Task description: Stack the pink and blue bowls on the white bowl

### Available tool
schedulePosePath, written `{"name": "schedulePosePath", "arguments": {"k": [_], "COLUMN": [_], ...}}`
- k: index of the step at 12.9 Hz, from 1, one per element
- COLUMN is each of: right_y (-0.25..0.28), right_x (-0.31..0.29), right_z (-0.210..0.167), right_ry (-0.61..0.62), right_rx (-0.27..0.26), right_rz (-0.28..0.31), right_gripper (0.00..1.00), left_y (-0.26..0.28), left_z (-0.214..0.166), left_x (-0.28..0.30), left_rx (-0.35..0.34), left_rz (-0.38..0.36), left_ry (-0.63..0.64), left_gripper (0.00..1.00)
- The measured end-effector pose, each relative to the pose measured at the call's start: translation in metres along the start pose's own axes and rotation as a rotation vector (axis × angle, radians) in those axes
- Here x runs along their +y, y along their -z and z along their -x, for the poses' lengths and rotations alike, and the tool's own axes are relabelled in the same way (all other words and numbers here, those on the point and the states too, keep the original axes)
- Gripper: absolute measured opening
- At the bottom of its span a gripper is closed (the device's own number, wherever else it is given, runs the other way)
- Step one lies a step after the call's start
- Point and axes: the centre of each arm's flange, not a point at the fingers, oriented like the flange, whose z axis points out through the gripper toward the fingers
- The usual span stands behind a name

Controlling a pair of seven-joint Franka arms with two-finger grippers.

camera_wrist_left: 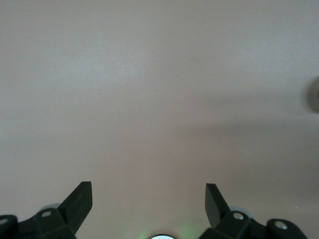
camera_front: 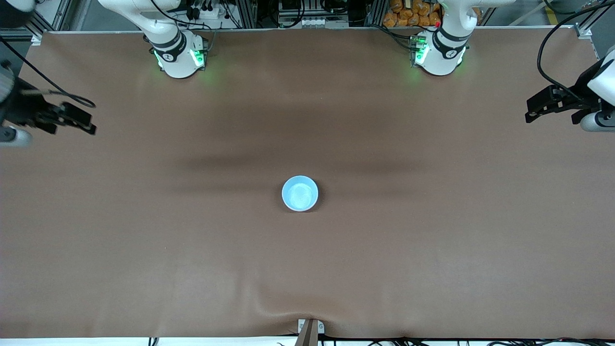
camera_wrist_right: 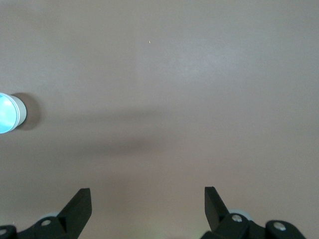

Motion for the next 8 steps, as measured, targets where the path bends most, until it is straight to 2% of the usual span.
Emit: {"name": "schedulePosePath", "arguments": {"k": [8], "right_y": [0.0071], "right_x": [0.0068], "right_z": [0.0015], "right_ry": [0.032], "right_rx": [-0.008], "right_rz": [0.024], "right_gripper": [1.00], "left_y": [0.0000], "left_z": [0.0000], "left_x": [0.0001], "left_rx": [0.000], "left_rz": [0.000], "left_ry": [0.000], "left_gripper": [1.00]}}
